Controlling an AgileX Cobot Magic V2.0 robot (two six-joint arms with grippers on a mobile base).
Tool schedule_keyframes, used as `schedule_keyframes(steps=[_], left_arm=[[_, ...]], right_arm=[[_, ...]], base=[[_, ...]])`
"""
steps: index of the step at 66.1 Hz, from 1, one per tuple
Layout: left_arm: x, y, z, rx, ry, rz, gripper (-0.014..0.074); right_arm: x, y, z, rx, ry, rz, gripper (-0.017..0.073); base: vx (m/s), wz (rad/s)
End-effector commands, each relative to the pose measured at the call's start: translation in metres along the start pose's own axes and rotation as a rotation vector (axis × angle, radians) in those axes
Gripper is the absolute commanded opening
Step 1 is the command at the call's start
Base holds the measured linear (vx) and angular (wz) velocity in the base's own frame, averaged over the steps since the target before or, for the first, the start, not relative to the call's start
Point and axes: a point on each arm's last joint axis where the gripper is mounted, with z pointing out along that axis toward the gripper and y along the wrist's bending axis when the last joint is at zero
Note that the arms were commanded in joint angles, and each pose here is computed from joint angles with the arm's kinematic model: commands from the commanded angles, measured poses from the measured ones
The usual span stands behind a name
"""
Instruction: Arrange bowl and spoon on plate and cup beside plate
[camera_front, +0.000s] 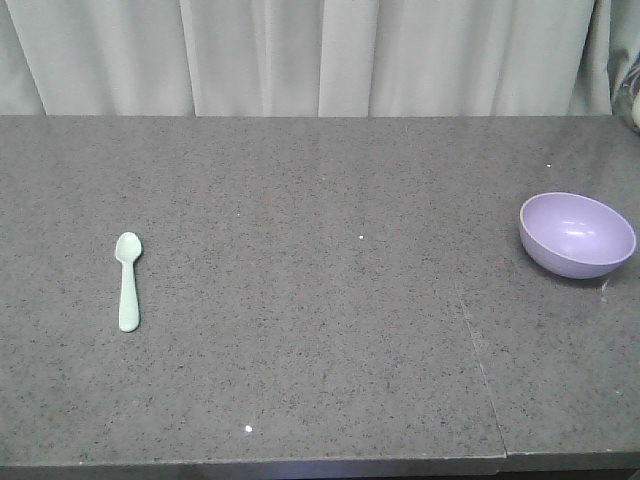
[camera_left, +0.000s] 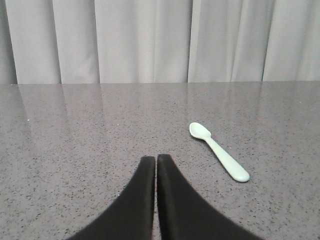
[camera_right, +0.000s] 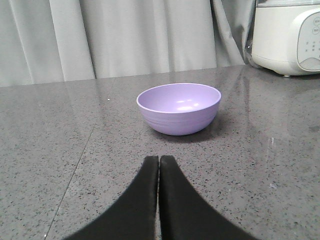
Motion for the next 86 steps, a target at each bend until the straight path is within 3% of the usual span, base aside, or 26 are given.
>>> schedule_keyframes(steps=[1, 86], left_arm=[[0.0024, 0.0006, 0.0019, -0.002, -0.036, -0.006, -0.0006], [0.0024, 0.0006, 0.0019, -0.002, -0.036, -0.006, -0.0006]], right_arm=[[-0.0025, 0.0005, -0.0002, -0.005, -0.07, -0.012, -0.0002], [-0.0025, 0.0005, -0.0002, -0.005, -0.07, -0.012, -0.0002]], base=[[0.0, 0.0], [0.0, 0.0]])
